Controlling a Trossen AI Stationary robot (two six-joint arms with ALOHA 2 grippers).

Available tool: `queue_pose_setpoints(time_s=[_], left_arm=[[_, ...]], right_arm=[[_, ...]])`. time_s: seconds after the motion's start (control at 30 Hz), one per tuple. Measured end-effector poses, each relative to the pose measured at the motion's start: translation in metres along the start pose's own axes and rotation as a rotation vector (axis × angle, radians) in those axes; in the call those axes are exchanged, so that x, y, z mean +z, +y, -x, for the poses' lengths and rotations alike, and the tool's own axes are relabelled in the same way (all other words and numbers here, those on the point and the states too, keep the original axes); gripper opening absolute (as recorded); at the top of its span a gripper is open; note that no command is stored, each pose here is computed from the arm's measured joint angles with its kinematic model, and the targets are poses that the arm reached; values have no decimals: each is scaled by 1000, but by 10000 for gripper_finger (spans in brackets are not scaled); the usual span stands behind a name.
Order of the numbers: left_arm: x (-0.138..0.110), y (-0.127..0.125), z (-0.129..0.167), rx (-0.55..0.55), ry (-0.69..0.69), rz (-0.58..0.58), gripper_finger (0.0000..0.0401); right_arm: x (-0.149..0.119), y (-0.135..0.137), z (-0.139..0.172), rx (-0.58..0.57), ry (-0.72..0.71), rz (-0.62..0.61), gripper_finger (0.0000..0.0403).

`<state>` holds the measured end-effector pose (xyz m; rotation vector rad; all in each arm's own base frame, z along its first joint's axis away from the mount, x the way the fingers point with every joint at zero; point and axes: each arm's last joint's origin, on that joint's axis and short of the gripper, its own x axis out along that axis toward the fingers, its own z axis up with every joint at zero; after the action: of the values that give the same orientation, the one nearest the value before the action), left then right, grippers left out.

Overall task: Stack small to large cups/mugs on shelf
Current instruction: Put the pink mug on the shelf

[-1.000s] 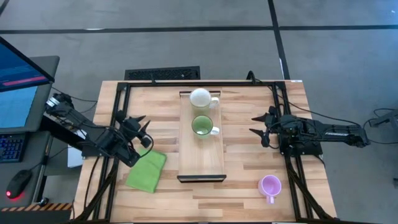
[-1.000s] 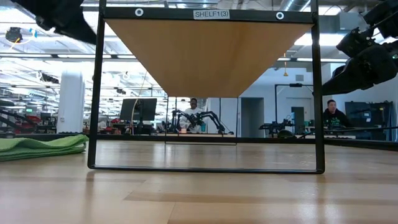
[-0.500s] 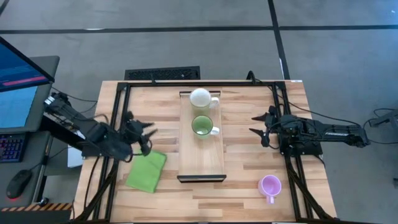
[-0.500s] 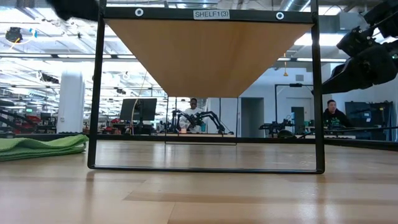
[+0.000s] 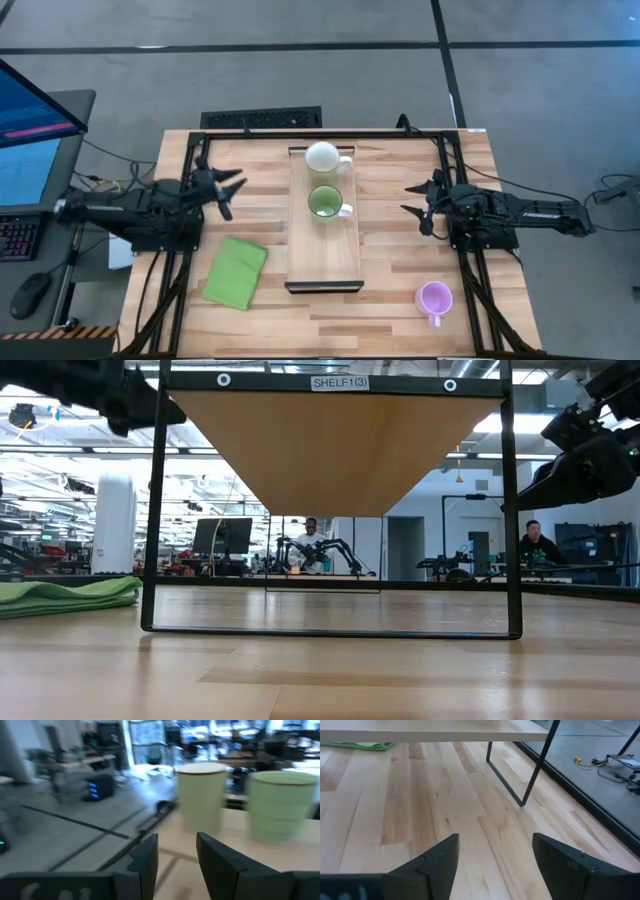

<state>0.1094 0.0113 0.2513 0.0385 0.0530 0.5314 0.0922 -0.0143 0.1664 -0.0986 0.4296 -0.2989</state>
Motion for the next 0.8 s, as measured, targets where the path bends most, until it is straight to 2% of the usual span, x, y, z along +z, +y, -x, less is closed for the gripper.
queue_pose_setpoints(time_s=[0.17, 0.3, 0.47, 0.63, 0.8], left_arm=[[-21, 16, 3, 48, -44, 19, 126], [-34, 20, 1, 23, -98, 37, 126], [-44, 23, -2, 48, -72, 11, 126], [-59, 20, -5, -67, -42, 3, 126], [-77, 23, -9, -37, -36, 18, 126]], right_arm=[[0, 0, 0, 0, 0, 3, 276], [0, 0, 0, 0, 0, 4, 276], [0, 0, 0, 0, 0, 4, 276], [0, 0, 0, 0, 0, 3, 276], [0, 0, 0, 0, 0, 3, 276]])
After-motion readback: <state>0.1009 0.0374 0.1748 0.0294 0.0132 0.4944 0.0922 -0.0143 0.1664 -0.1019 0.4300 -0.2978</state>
